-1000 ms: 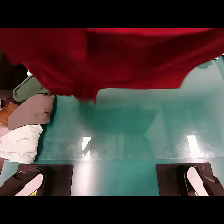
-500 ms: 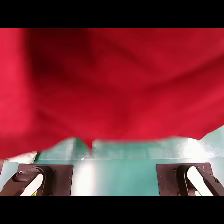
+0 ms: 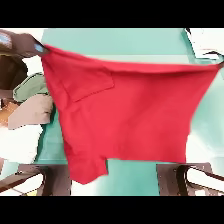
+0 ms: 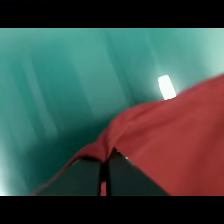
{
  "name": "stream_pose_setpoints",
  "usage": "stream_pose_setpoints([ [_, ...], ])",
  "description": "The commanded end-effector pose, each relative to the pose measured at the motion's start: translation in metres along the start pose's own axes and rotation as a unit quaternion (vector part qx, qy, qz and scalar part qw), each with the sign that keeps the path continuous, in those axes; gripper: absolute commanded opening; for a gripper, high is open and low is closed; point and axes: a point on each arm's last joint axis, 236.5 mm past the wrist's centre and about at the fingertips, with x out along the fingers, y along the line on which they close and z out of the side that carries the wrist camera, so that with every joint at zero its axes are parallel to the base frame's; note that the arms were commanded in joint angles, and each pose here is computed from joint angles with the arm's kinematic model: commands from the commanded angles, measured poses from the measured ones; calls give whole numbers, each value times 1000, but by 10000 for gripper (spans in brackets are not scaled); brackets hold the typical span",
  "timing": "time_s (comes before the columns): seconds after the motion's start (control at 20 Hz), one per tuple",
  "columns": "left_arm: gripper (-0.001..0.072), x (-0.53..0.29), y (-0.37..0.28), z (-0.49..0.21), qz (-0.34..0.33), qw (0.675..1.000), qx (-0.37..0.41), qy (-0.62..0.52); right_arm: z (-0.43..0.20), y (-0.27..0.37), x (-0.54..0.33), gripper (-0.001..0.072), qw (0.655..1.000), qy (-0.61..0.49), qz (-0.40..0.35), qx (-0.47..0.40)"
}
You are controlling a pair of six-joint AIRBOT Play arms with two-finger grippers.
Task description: Fold the shirts.
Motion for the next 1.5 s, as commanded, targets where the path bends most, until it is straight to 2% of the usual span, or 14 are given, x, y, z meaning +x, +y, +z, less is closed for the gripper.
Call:
stream_pose_setpoints([
  [0.0,24,84,50,-28,-6,996,-22,83,-1,-13,90,10,998,66,-13,1],
  [0.25,24,131,95,13,31,999,-9,-6,46,-17,152,9,1000,3,-10,4],
  [0.4,24,132,113,50,62,994,3,-86,69,-13,162,10,999,-43,-8,0],
  [0.5,24,137,119,53,69,993,4,-95,81,-5,163,10,998,-68,-5,-16],
  [0.65,24,153,130,23,75,996,35,-32,73,5,167,10,998,-54,-3,-29],
  [0.8,24,151,137,-24,85,993,54,70,36,4,172,10,997,20,-36,-58],
  [0.95,24,137,143,-76,91,977,61,185,0,-8,170,10,988,93,-94,-82],
  [1.05,24,127,146,-98,97,965,59,235,-11,-8,168,10,983,117,-106,-90],
  [1.4,25,123,144,-140,95,948,-6,302,-40,-7,176,15,974,184,-107,-83],
  [1.45,25,124,145,-149,96,945,-20,312,-40,-7,176,72,974,183,-107,-84],
])
